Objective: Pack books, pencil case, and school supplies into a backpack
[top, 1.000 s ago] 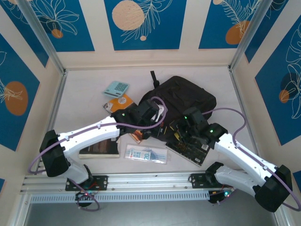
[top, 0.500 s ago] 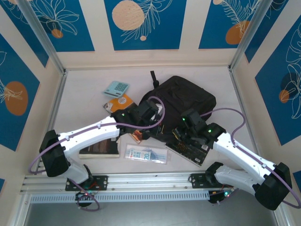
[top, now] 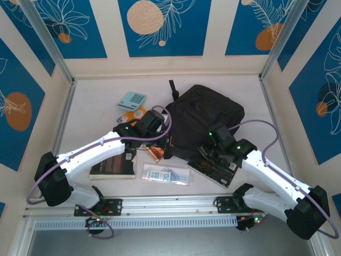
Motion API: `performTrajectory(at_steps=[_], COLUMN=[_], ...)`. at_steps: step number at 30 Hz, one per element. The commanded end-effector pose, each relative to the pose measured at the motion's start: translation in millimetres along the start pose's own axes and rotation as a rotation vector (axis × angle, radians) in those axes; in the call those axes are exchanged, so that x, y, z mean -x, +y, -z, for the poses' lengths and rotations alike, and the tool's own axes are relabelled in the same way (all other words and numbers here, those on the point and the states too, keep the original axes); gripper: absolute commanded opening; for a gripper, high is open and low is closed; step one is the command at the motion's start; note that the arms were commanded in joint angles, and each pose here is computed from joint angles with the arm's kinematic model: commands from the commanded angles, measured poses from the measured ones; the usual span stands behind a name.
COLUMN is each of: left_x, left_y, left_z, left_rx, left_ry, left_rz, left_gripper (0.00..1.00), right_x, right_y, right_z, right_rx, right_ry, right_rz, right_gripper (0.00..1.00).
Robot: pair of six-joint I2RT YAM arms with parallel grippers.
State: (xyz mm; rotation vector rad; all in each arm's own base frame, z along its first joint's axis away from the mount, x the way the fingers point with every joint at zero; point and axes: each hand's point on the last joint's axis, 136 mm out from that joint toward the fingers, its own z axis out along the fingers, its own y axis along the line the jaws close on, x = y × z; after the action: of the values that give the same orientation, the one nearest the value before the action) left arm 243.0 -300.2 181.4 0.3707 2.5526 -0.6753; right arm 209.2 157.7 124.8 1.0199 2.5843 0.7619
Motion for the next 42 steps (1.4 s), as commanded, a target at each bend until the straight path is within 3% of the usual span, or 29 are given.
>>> performTrajectory(at_steps=[1, 6, 13, 14, 17, 19, 25, 29, 37, 42], left_x=[-1, -6, -12, -12, -9, -4, 6, 6, -3, -2], left_y=[1, -18, -81, -89, -103, -107, -126, -132, -133, -124], left_z=[6, -2, -7, -10, -19, -23, -30, -30, -27, -21], left_rx=[-0.019, -0.081, -0.226, -0.249, -0.295, -0.298, -0.339, -0.358, -0.372, -0.340], left_ry=[0.010, 0.051, 0.073, 0.081, 0.091, 0.087, 0.078, 0.080, 0.089, 0.068], left_rz=[-0.012, -0.059, -0.155, -0.146, -0.107, -0.089, -0.068, -0.068, -0.063, -0.074], left_gripper=[0.00, 0.00, 0.00, 0.00, 0.00, 0.00, 0.00, 0.00, 0.00, 0.00], right_x=[21, 43, 82, 86, 94, 90, 59, 37, 23, 23], right_y=[-20, 0, 16, 16, 8, 7, 5, -7, 12, 1], right_z=[2, 12, 12, 13, 26, 37, 63, 54, 33, 30], right_rx=[-0.094, -0.064, -0.057, -0.068, -0.132, -0.128, -0.009, 0.001, 0.062, -0.020], right_ry=[-0.064, -0.086, -0.091, -0.097, -0.144, -0.148, -0.120, -0.047, 0.017, -0.032], right_rz=[0.051, 0.135, 0.207, 0.204, 0.167, 0.113, -0.045, -0.190, -0.258, -0.249], right_gripper=[0.03, 0.10, 0.14, 0.21, 0.62, 0.71, 0.69, 0.65, 0.63, 0.47])
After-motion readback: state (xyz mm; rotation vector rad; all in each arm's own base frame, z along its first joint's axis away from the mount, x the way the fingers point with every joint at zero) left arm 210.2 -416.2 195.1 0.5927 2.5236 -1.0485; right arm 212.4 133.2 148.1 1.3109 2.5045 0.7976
